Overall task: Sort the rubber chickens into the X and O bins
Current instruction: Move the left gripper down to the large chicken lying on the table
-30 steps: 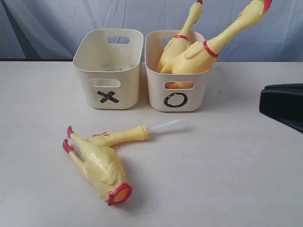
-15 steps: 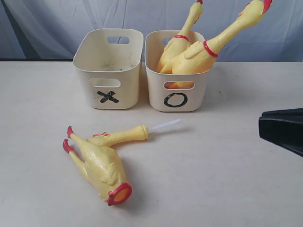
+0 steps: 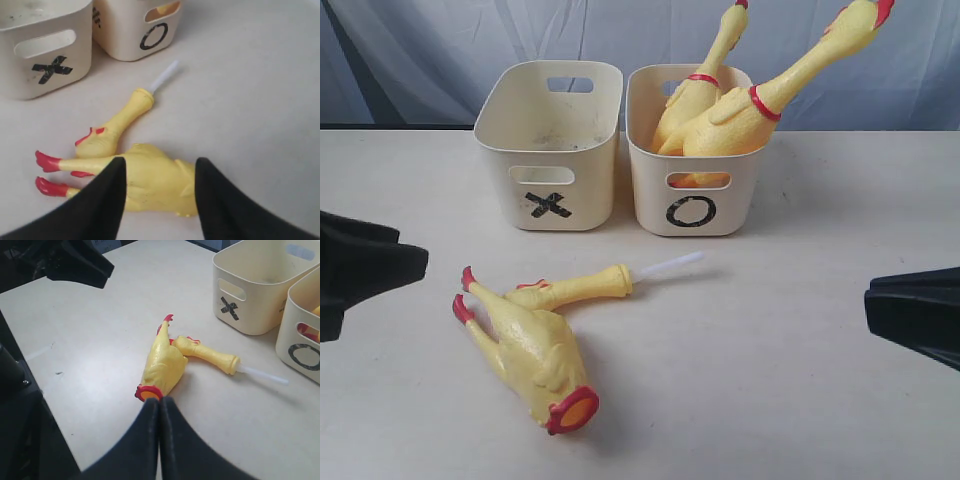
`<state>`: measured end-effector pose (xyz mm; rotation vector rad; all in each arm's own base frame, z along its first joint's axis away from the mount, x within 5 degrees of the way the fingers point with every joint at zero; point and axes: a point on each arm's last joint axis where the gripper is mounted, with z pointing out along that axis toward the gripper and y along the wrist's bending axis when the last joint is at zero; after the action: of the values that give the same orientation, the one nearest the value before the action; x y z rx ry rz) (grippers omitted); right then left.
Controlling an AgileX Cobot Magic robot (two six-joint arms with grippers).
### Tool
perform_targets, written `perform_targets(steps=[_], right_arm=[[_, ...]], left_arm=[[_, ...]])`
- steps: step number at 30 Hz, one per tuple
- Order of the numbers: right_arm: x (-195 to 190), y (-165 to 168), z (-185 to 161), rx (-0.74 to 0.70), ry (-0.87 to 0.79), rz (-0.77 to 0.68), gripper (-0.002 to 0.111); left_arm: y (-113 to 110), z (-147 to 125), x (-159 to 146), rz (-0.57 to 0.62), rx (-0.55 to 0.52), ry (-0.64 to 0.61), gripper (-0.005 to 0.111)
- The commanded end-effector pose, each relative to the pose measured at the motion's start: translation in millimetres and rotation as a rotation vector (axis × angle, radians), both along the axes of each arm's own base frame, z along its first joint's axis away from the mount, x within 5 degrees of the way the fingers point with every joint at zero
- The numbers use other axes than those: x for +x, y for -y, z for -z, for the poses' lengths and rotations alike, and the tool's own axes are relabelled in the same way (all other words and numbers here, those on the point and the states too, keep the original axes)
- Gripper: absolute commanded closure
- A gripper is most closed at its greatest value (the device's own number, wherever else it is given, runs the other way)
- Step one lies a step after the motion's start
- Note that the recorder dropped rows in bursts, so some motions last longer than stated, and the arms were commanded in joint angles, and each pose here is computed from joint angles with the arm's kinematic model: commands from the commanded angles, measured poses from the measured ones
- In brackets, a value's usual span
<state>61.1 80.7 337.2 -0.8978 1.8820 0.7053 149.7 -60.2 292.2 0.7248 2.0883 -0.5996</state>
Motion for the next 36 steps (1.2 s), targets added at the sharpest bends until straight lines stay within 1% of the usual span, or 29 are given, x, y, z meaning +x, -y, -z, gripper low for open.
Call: perform_targets(steps=[1,3,8,10,12,14,15,17,19,22,24,26,28,33,36], right_arm=[[-0.7,0.9,1.3,-0.009,0.006,-0.001,0.108],[-0.7,0.9,1.3,-0.009,0.006,-0.001,0.108],[-0.8,0.9,1.4,-0.01,0.005,-0.002,0.108],[-0.8,0.9,1.4,-0.01,0.005,-0.002,0.108],[-0.8,0.9,1.4,-0.01,0.005,-0.002,0.108],[-0.9,0.7,1.3,-0.007,0.003,-0.003,0.108],[-0.9,0.7,1.3,-0.007,0.003,-0.003,0.108],[-1.0,0.7,1.4,-0.008,0.002,-0.004,0.108],[-1.0,0.7,1.4,-0.008,0.002,-0.004,0.108],[-1.2,0.5,1.3,-0.004,-0.001,-0.005,0.108],[-1.2,0.5,1.3,-0.004,-0.001,-0.005,0.108],[-1.2,0.5,1.3,-0.004,-0.001,-0.005,0.108],[-1.3,0.5,1.4,-0.005,-0.002,-0.006,0.108],[-1.7,0.5,1.8,-0.008,-0.006,-0.009,0.108],[-1.8,0.4,1.6,-0.005,-0.008,-0.01,0.108]], left_arm=[[0.6,0.3,19.8,0.178,0.16,0.128,0.054],[0.3,1.6,24.3,0.245,0.229,0.198,0.053],[-4.3,15.5,38.3,0.432,0.469,0.368,0.052],[-5.5,21.5,43.9,0.528,0.568,0.446,0.052],[-7.4,25.9,51.3,0.564,0.64,0.502,0.052],[-8.9,31.0,60.7,0.524,0.674,0.498,0.052],[-8.2,34.5,64.1,0.525,0.689,0.491,0.052],[-5.6,41.6,70.1,0.534,0.715,0.482,0.052],[1.1,50.7,74.9,0.569,0.725,0.465,0.052],[11.3,66.9,80.5,0.658,0.777,0.447,0.052],[17.4,76.3,82.6,0.739,0.847,0.457,0.052],[21.4,85.8,83.4,0.866,0.956,0.483,0.052],[24.8,91.2,84.2,0.937,1.014,0.503,0.052],[33.1,96.4,91.0,0.921,1.054,0.548,0.052],[37.5,103.2,93.9,0.925,1.057,0.545,0.052]])
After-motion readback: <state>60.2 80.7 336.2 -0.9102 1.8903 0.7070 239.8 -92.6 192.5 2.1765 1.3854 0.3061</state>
